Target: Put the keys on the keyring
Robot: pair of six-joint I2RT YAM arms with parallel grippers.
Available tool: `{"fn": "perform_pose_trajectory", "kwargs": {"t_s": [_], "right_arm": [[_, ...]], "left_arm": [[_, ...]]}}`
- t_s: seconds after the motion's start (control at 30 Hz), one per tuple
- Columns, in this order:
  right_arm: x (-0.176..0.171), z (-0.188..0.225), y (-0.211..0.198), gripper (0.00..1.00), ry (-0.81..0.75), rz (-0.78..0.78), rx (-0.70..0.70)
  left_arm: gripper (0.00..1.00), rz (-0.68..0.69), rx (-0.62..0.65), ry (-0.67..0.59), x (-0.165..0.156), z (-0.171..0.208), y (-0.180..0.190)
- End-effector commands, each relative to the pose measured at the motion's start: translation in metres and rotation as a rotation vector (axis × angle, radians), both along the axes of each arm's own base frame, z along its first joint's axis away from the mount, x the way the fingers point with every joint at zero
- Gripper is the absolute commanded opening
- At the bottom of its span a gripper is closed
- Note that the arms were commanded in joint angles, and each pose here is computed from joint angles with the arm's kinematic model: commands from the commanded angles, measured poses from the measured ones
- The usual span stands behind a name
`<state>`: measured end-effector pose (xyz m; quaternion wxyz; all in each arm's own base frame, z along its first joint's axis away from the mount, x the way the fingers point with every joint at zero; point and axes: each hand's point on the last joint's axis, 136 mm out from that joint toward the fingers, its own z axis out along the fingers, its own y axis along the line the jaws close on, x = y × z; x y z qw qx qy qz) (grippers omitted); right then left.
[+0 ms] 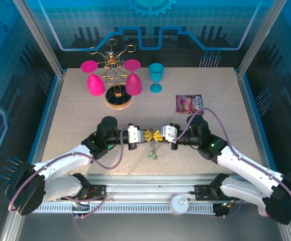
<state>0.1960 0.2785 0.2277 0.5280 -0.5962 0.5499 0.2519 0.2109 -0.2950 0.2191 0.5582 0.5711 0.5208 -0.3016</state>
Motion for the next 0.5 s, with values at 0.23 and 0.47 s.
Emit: {"fn": "perform_pose_trajectory", "kwargs": {"t_s": [0.23, 0.47], "right_arm": [[0.011, -0.001, -0.022, 0.33, -0.075, -0.131, -0.069], [0.008, -0.004, -0.013, 0.28, -0.112, -0.07, -0.159]], "left_arm": [[0.0, 0.074, 0.056, -0.062, 0.01, 0.014, 0.008], [0.0, 0.082, 0.146, -0.042, 0.01, 0.01, 0.012]]}}
